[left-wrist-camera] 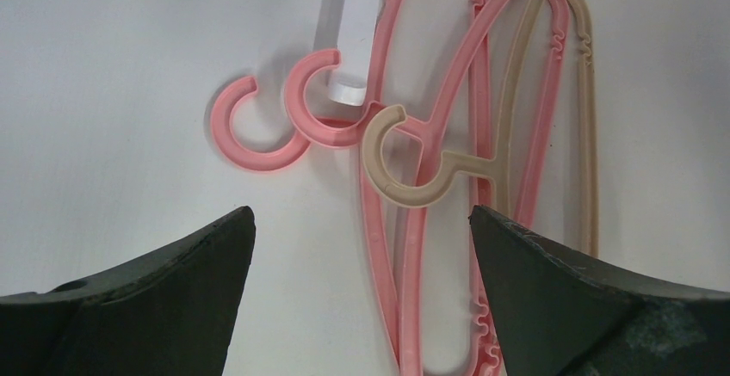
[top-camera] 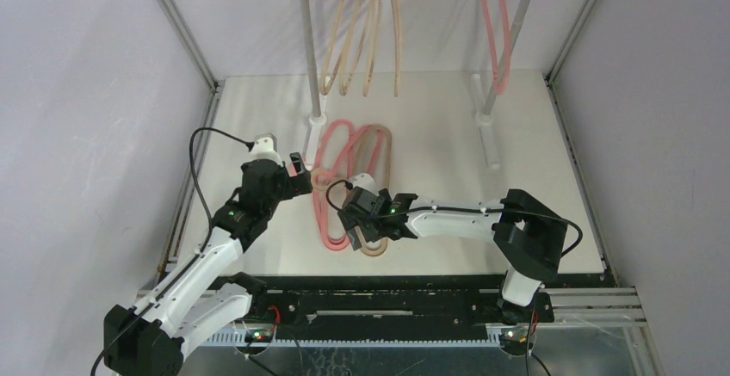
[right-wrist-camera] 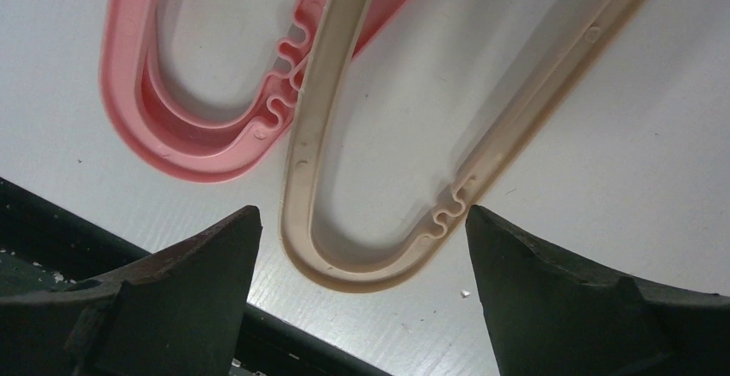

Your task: Organize the hangers

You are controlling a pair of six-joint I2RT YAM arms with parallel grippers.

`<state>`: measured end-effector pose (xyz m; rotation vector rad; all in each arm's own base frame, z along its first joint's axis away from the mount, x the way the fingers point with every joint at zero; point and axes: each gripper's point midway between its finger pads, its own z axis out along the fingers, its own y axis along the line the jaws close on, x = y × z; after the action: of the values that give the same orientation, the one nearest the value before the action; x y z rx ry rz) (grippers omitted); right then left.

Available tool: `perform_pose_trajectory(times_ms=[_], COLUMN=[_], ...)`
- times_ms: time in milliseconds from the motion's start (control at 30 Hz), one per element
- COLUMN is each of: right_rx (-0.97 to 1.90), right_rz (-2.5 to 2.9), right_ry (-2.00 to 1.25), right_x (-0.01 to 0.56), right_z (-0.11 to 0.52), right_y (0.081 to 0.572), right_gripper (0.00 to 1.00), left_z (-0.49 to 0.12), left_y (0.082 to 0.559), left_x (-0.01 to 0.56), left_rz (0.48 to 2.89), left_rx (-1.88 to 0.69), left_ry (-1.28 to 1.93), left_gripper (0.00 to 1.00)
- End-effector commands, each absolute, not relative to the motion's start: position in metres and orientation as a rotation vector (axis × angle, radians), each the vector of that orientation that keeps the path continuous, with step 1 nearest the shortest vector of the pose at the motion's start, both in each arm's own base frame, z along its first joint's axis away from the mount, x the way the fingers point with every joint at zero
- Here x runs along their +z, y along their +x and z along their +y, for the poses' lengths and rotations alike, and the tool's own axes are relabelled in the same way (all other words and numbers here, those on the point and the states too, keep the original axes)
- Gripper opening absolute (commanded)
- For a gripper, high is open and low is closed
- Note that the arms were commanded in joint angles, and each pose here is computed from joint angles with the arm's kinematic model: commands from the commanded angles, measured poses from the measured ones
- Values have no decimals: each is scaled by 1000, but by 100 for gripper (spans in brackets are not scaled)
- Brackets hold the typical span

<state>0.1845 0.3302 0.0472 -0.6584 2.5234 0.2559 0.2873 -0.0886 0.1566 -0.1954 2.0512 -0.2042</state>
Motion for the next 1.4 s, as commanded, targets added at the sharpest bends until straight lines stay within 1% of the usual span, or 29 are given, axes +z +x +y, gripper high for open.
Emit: perform_pose_trajectory(times_ms=[0, 233, 533, 633, 700, 733, 767, 800, 933, 967, 1000, 1067, 1100, 1133, 1367], right_rx=[348, 405, 336, 273, 227, 205, 188, 168, 119, 115, 117, 121, 126, 135, 302], right_rz=[2509, 2523, 2546, 2535, 2537, 2539, 2543, 2547, 2550, 2546, 2537, 2527, 2523, 2520, 2456], right_ry=[-640, -660, -669, -649, -635, -629, -625, -617, -602, -598, -598, -595, -594, -592, -539], right_x=[52, 43, 22, 19, 15, 14, 13, 11, 10, 11, 13, 18, 21, 23, 63], right_z=[350, 363, 367, 361, 354, 351, 348, 346, 337, 336, 335, 334, 333, 333, 328], right_y=[181, 178, 184, 190, 192, 193, 193, 193, 195, 195, 196, 197, 197, 198, 199], right_gripper=[95, 92, 89, 85, 78, 69, 64, 54, 32, 28, 22, 7, 2, 0, 0], left_z=[-89, -91, -93, -92, -91, -91, -91, -90, -90, -91, -90, -90, -90, -89, -84], left_y=[292, 292, 292, 291, 290, 289, 289, 289, 289, 289, 289, 288, 288, 288, 287], left_x=[165, 165, 166, 167, 166, 166, 165, 165, 165, 165, 165, 165, 164, 164, 164], left_rz=[2018, 2014, 2010, 2003, 2005, 2004, 2004, 2004, 2004, 2005, 2003, 2003, 2005, 2006, 2010], left_rx=[-210, -220, -234, -236, -233, -233, -232, -233, -233, -234, -231, -232, -230, -228, -194], left_ry=[-210, -207, -203, -204, -206, -207, -206, -208, -210, -210, -212, -213, -214, -216, -226], left_gripper=[99, 99, 99, 100, 100, 100, 100, 99, 100, 100, 100, 99, 100, 100, 99])
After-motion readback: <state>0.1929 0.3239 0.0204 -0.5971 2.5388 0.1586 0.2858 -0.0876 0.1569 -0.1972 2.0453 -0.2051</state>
